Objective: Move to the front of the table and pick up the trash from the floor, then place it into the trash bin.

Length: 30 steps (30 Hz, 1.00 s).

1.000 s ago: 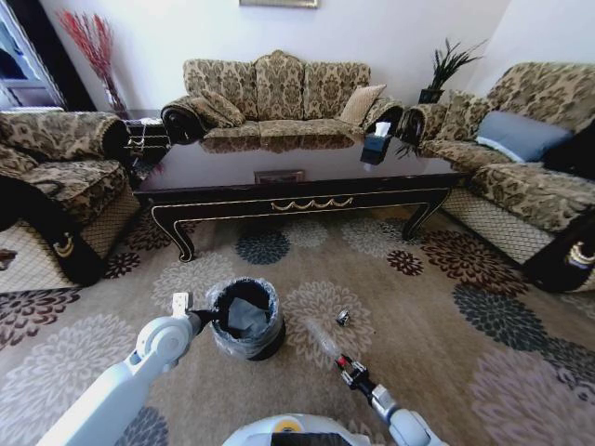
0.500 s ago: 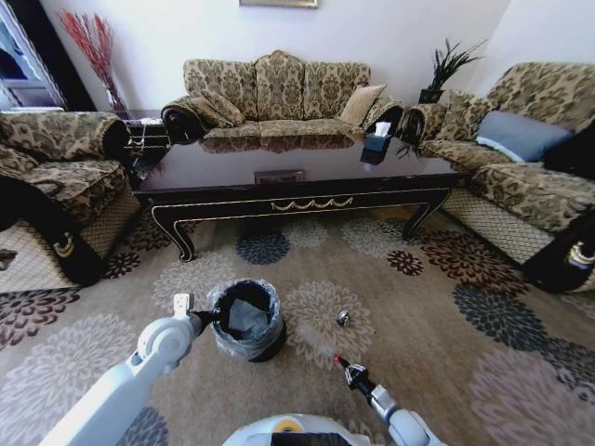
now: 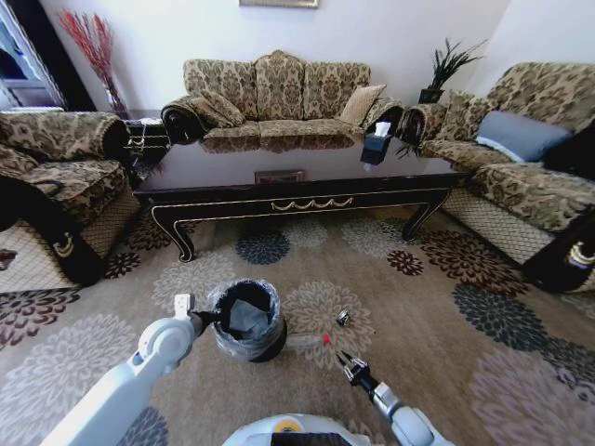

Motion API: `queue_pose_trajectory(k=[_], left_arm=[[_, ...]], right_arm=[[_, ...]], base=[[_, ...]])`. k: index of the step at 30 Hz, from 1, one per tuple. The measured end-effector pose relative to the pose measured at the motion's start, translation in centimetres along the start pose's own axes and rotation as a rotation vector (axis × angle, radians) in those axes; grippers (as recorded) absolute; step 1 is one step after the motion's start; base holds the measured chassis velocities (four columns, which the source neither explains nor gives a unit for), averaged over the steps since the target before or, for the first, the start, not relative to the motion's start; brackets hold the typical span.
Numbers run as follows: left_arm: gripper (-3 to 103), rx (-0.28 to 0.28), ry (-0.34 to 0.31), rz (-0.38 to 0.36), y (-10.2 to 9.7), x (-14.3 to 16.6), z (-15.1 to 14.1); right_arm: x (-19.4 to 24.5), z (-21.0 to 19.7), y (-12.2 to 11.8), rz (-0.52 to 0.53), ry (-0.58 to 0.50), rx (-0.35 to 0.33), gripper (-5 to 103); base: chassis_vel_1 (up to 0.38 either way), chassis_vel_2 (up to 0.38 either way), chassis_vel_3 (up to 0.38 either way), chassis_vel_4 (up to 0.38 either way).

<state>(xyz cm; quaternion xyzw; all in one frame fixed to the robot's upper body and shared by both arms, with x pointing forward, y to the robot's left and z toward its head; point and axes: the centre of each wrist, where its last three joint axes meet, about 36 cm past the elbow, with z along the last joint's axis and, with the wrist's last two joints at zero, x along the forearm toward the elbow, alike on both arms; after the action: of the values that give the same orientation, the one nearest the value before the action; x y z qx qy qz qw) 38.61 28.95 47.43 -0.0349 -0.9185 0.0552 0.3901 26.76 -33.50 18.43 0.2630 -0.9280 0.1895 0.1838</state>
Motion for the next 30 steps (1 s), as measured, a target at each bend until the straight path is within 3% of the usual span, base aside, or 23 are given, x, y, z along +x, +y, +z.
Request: queue_pose_trajectory(k=[3, 6, 10, 12, 13, 15, 17, 20, 28, 30], left_arm=[[2, 0.021, 0.005, -0.015, 1.5, 0.3, -0.1], [2, 0.032, 0.009, -0.022, 2.6, 0.3, 0.0], [2, 0.066, 0.027, -0.038, 4.7, 0.5, 0.2], [2, 0.073, 0.033, -0.059, 5.7, 0.6, 0.3], [2, 0.083, 0.037, -0.081, 6.7, 1.0, 0.5], [2, 0.087, 0.039, -0.084, 7.0, 1.1, 0.6], [2, 0.108, 0.04, -0.091, 8.0, 1.7, 0.7], [2, 0.136, 0.031, -0.108, 9.0, 2.1, 0.6], [2, 0.147, 0.028, -0.096, 8.5, 2.2, 0.8], [2, 0.147, 0.028, -0.097, 8.4, 2.2, 0.8]], right_arm=[[-0.4, 0.0, -0.6, -0.014, -0.005, 0.028, 50], [-0.9, 0.2, -0.9, -0.017, -0.005, 0.046, 55], [-1.9, 0.4, -1.8, -0.034, -0.005, 0.087, 71], [-2.4, 0.5, -2.4, -0.046, -0.007, 0.123, 77], [-2.4, 0.7, -3.2, -0.07, -0.004, 0.181, 88], [-2.5, 0.7, -3.5, -0.077, -0.006, 0.202, 88], [-2.8, 0.6, -4.2, -0.094, -0.014, 0.26, 97], [-3.9, 0.0, -4.7, -0.108, -0.03, 0.299, 100], [-5.2, -1.4, -5.1, -0.158, -0.053, 0.36, 100], [-5.9, -1.8, -5.4, -0.194, -0.054, 0.411, 100]], base=[[0.0, 0.0, 0.0, 0.0], [0.0, 0.0, 0.0, 0.0], [0.0, 0.0, 0.0, 0.0], [0.0, 0.0, 0.0, 0.0], [0.0, 0.0, 0.0, 0.0], [0.0, 0.0, 0.0, 0.0], [0.0, 0.0, 0.0, 0.0], [0.0, 0.0, 0.0, 0.0], [0.0, 0.0, 0.0, 0.0], [0.0, 0.0, 0.0, 0.0]])
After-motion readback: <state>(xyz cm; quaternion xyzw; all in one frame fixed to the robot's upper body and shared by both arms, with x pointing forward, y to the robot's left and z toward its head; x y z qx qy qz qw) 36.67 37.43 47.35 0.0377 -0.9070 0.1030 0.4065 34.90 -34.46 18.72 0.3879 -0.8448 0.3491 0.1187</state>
